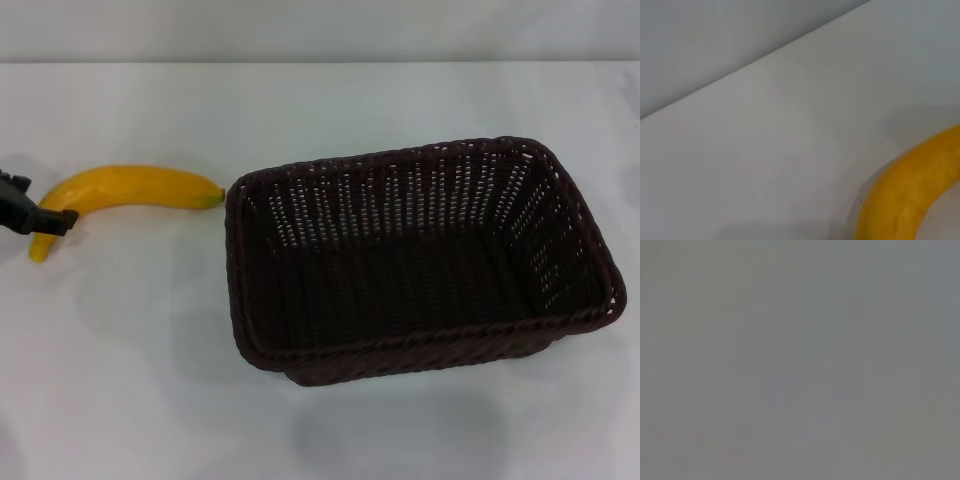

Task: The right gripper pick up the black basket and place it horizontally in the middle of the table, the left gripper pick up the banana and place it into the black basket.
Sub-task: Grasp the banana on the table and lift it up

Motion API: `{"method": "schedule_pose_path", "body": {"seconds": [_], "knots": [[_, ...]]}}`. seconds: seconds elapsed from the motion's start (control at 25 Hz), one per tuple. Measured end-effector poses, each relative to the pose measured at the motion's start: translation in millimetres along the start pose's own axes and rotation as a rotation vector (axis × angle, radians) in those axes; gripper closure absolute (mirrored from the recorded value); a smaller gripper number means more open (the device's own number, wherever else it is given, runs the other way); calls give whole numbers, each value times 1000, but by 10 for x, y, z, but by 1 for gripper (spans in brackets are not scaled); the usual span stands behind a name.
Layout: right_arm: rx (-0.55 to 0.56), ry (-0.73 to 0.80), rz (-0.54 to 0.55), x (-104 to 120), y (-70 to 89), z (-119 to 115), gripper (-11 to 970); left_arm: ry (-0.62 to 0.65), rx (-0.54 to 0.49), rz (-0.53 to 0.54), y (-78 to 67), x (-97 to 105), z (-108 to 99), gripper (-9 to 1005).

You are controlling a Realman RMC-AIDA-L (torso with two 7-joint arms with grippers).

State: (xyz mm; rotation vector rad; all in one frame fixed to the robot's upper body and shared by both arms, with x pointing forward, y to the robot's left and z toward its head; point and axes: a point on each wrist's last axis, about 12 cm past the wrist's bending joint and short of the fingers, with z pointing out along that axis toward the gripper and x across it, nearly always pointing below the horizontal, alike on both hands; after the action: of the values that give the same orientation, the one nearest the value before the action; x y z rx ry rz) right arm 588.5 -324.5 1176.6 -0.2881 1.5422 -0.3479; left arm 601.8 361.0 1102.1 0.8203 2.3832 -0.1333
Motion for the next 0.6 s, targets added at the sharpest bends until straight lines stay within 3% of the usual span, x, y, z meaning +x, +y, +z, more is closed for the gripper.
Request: {"method": "schedule_pose_path", "body": {"seconds": [0.32, 0.44, 0.6], "knots": [[-4, 1, -6, -4, 7, 4, 98, -11, -1, -5, -10, 1, 44, 209], [-8, 5, -6, 0, 13, 4, 98, -12, -6, -11, -18, 11, 74, 440], [-8, 6, -7, 3, 13, 3, 98, -15, -9, -15, -26, 4, 103, 486]]}}
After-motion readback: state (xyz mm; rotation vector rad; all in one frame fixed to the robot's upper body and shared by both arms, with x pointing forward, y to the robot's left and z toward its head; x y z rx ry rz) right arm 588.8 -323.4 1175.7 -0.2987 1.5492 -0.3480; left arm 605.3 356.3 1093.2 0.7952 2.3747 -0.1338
